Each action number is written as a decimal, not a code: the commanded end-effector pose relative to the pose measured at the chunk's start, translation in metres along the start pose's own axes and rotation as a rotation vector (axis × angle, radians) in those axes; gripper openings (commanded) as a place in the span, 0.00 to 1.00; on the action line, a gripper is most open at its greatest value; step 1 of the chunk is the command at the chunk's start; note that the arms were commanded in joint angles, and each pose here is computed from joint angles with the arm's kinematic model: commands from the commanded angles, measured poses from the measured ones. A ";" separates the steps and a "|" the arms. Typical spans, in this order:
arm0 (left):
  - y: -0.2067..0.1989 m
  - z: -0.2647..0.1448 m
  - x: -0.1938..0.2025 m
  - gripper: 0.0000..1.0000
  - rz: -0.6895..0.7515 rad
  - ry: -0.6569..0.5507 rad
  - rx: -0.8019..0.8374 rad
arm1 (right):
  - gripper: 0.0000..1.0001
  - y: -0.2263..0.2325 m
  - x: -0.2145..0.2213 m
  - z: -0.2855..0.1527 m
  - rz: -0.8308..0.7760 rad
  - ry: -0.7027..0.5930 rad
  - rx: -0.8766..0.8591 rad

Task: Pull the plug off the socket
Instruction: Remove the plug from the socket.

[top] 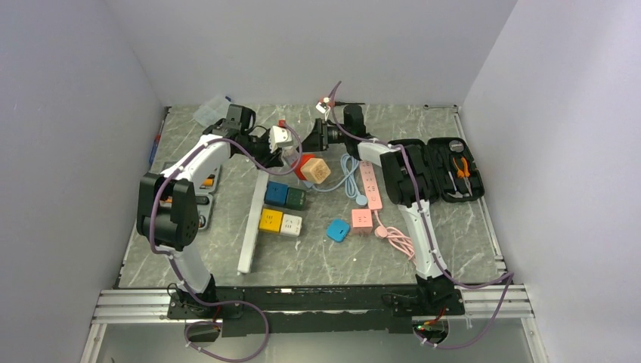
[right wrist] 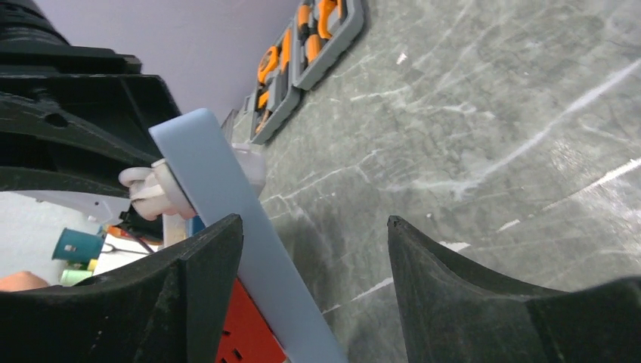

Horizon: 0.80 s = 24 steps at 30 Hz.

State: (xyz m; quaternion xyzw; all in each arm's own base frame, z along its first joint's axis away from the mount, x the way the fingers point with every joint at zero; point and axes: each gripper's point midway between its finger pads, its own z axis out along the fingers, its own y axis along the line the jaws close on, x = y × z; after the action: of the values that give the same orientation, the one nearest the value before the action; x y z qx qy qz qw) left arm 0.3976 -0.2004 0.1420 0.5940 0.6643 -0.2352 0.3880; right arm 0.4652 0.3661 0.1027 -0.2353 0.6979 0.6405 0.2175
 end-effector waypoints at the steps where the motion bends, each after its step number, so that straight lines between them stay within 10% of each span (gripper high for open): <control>1: 0.005 -0.014 -0.057 0.00 0.167 -0.142 -0.005 | 0.71 0.042 -0.008 0.007 -0.125 0.026 -0.161; 24: 0.010 -0.012 -0.061 0.00 0.192 -0.152 -0.017 | 0.58 0.071 0.014 0.002 -0.133 0.095 -0.275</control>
State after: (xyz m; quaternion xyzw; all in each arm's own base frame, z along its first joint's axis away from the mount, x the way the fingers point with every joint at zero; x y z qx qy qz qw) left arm 0.3975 -0.2030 0.1425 0.6098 0.6500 -0.2293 0.3913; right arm 0.4239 0.3676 0.1290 -0.2682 0.6313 0.7062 0.1753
